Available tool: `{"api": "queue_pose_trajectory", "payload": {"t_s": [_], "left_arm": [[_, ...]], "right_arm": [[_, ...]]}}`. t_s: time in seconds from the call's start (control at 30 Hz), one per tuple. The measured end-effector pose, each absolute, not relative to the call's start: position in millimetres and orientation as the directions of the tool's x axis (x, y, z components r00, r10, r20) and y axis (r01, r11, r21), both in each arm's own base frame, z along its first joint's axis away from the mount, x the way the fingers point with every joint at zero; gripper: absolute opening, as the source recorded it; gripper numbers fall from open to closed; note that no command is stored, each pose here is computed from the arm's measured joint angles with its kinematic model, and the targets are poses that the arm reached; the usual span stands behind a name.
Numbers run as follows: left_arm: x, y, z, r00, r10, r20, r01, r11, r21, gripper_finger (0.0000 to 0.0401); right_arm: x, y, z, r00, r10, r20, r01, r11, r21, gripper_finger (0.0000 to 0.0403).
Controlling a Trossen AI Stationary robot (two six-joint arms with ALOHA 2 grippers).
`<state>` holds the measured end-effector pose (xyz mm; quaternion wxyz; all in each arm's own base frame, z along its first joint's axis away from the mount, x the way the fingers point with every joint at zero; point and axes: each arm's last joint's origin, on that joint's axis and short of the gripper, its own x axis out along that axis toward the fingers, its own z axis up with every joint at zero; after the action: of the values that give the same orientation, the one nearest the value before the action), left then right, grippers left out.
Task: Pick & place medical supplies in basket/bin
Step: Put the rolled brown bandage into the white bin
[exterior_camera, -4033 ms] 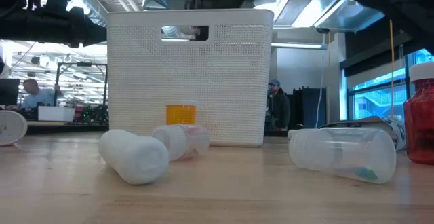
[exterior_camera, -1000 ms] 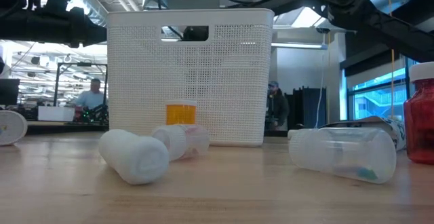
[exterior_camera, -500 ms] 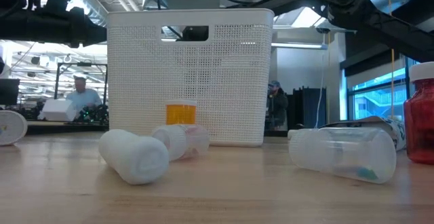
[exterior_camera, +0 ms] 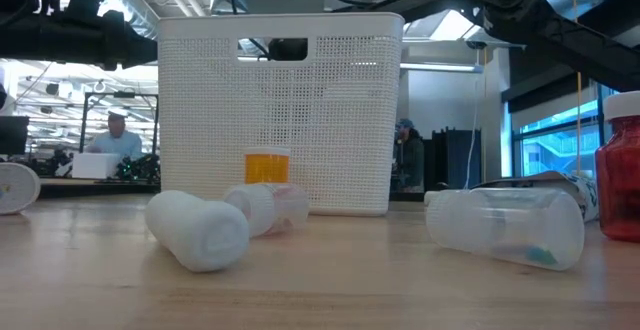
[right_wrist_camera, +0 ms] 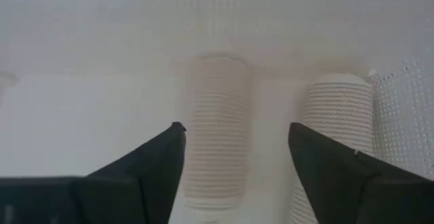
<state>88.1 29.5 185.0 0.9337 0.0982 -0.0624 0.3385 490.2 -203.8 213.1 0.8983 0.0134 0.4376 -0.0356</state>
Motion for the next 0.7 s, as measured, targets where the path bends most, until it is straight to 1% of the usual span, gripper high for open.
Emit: {"api": "queue_pose_trajectory", "payload": {"t_s": [0.1,0.27,0.43,0.5,0.57,0.7], "left_arm": [[88,29,185,0.763,0.62,0.183,-0.644,0.751,0.141,0.0006],[88,29,185,0.763,0.62,0.183,-0.644,0.752,0.141,0.0006],[88,29,185,0.763,0.62,0.183,-0.644,0.752,0.142,0.0006],[88,29,185,0.763,0.62,0.183,-0.644,0.751,0.142,0.0006],[88,30,185,0.761,0.622,0.182,-0.646,0.75,0.141,0.0006],[88,29,185,0.763,0.62,0.183,-0.643,0.756,0.124,0.0006]], "right_arm": [[489,-203,218,0.607,-0.05,-0.793,0.075,0.997,-0.005,0.0278],[482,-201,245,0.613,-0.052,-0.788,0.077,0.997,-0.005,0.0281],[462,-185,276,0.562,-0.01,-0.827,0.092,0.995,0.05,0.0281],[456,-183,281,0.531,-0.035,-0.847,0.072,0.997,0.004,0.0281],[455,-184,281,0.511,-0.092,-0.855,0.086,0.995,-0.056,0.0281],[437,-210,278,0.403,-0.206,-0.892,0.11,0.978,-0.177,0.0281]]}}
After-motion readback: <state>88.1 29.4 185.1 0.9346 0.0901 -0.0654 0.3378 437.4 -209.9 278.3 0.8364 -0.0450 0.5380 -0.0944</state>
